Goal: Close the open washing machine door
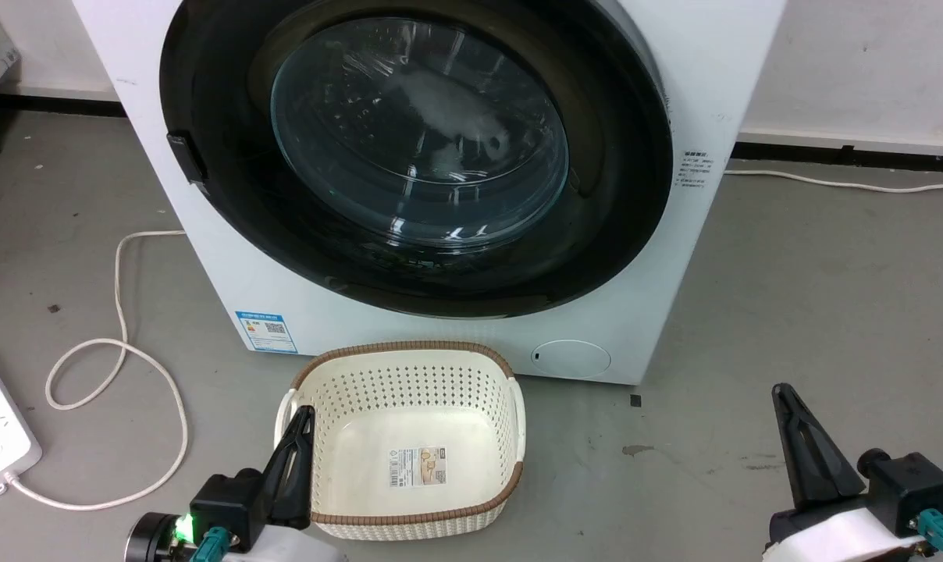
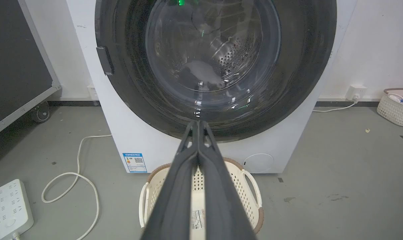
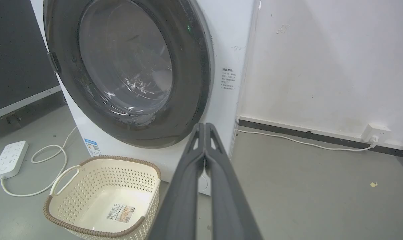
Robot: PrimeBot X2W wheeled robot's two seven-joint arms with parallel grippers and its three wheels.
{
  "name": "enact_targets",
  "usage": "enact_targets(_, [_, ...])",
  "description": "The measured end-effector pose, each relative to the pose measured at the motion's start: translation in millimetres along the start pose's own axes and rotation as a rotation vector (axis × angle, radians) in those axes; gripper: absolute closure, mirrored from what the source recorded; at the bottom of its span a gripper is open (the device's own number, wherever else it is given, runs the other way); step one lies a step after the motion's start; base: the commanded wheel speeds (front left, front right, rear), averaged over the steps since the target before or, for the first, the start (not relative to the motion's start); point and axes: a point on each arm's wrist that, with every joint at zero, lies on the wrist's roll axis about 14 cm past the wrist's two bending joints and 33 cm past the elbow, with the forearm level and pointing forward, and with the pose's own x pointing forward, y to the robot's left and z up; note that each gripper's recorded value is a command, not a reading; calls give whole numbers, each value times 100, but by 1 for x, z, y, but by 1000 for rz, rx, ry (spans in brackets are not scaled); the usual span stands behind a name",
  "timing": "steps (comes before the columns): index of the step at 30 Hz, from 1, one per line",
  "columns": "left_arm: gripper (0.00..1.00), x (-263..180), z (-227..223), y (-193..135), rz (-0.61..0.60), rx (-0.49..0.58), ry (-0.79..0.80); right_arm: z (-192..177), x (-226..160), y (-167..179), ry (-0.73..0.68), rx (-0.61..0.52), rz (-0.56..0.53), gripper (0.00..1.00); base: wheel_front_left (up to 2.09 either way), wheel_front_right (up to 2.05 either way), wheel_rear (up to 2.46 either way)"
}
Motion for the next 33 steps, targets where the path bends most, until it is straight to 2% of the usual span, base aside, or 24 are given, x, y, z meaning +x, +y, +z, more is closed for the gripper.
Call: enact_targets(33, [100,3,4,6,27,24,26,-3,-1,5,49,-1,15,100,0,0,0])
